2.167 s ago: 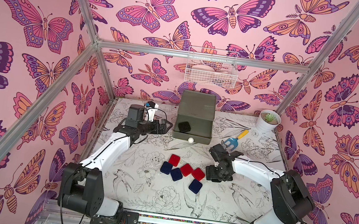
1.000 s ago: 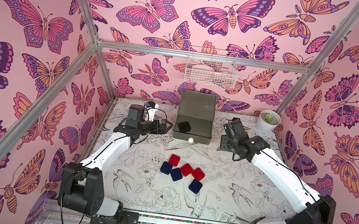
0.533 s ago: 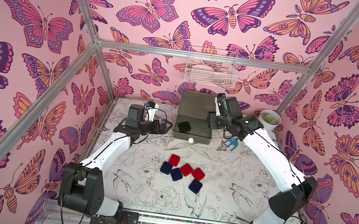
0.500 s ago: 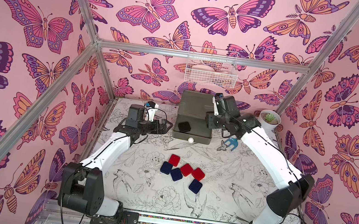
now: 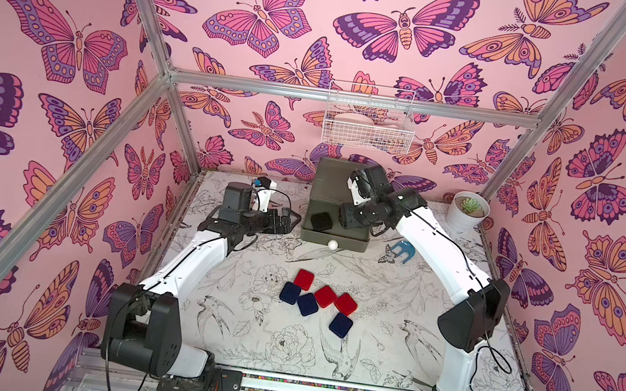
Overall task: Place the brooch boxes into the drawer by color
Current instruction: Place the brooch box in the drawer.
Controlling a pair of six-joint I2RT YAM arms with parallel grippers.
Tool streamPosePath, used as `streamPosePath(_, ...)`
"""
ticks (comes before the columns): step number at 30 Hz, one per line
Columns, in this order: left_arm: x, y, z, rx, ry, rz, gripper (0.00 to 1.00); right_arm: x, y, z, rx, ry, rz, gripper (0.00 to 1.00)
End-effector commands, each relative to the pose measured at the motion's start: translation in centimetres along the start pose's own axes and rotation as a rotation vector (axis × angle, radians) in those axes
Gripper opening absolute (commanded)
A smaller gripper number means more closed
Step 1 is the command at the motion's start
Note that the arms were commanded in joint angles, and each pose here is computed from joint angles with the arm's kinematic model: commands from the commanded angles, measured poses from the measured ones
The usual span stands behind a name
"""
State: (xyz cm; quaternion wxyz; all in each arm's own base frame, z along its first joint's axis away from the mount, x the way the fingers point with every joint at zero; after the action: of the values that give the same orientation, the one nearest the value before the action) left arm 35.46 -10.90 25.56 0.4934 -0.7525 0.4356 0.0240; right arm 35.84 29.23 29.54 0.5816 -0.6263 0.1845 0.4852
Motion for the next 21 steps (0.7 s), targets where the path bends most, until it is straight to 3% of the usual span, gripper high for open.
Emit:
streamPosePath(1,0.1,-0.3,-0.3,0.016,0.008,0.001,1.00,1.1,0.5,0.2,0.006,0.005,0.064,0.59)
streamPosePath(21,0.0,-0.3,-0.4,0.023,0.010,-0.001,1.00,4.5,0.6,-0.3,0.008,0.076,0.106,0.62)
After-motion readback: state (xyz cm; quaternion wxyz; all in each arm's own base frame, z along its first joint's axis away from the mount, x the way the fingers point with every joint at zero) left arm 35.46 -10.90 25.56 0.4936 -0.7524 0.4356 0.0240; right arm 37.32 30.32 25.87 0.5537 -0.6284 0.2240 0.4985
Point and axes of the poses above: each gripper's point midway between its finger pads, its own x axis out along the fingers, its own z axis along the line the jaws close on, y = z × x, the point moved 7 cm from there along -x, back along the fingers, and after that the axes turned 3 degrees about x, right-handed, at the moved point
